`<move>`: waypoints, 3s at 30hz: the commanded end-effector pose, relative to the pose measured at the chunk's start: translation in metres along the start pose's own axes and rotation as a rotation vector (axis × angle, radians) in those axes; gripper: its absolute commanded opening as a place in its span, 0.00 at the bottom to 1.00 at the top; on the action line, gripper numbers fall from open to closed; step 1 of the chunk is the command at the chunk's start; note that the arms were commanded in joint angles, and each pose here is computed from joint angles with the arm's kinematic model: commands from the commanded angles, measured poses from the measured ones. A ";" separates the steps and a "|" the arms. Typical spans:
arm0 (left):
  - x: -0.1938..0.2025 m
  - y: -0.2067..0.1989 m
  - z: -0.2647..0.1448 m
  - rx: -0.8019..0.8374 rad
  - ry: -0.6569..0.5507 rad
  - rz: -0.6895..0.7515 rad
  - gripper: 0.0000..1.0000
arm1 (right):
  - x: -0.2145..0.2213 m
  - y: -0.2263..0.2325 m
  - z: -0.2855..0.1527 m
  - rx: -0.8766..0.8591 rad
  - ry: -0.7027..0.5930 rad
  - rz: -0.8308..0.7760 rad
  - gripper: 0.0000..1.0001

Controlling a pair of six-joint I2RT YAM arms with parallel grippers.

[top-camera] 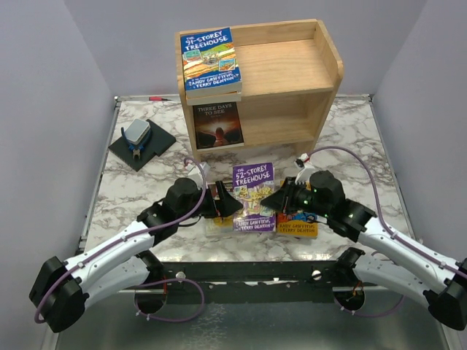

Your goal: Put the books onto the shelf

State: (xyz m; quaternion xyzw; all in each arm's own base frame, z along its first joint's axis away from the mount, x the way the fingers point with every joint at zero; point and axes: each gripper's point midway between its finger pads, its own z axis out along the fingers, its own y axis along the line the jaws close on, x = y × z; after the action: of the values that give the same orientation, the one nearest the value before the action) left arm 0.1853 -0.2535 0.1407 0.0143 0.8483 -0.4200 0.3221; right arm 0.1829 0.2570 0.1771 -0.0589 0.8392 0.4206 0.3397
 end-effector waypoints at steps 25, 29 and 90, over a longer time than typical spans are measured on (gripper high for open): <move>-0.025 -0.143 -0.080 0.654 0.004 -0.047 0.39 | -0.069 0.101 -0.061 -0.292 -0.178 -0.064 0.01; -0.028 -0.147 -0.084 0.667 -0.004 -0.043 0.04 | -0.069 0.101 -0.061 -0.296 -0.179 -0.062 0.01; -0.071 -0.154 -0.122 0.623 -0.272 0.020 0.00 | -0.044 0.133 -0.089 -0.757 -0.245 0.170 0.53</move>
State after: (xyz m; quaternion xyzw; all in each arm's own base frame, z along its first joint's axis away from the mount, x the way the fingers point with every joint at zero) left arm 0.1260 -0.2528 0.3372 0.0597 0.6317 -0.6703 0.3847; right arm 0.1160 0.2700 0.3143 -0.0722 0.6069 0.7168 0.3358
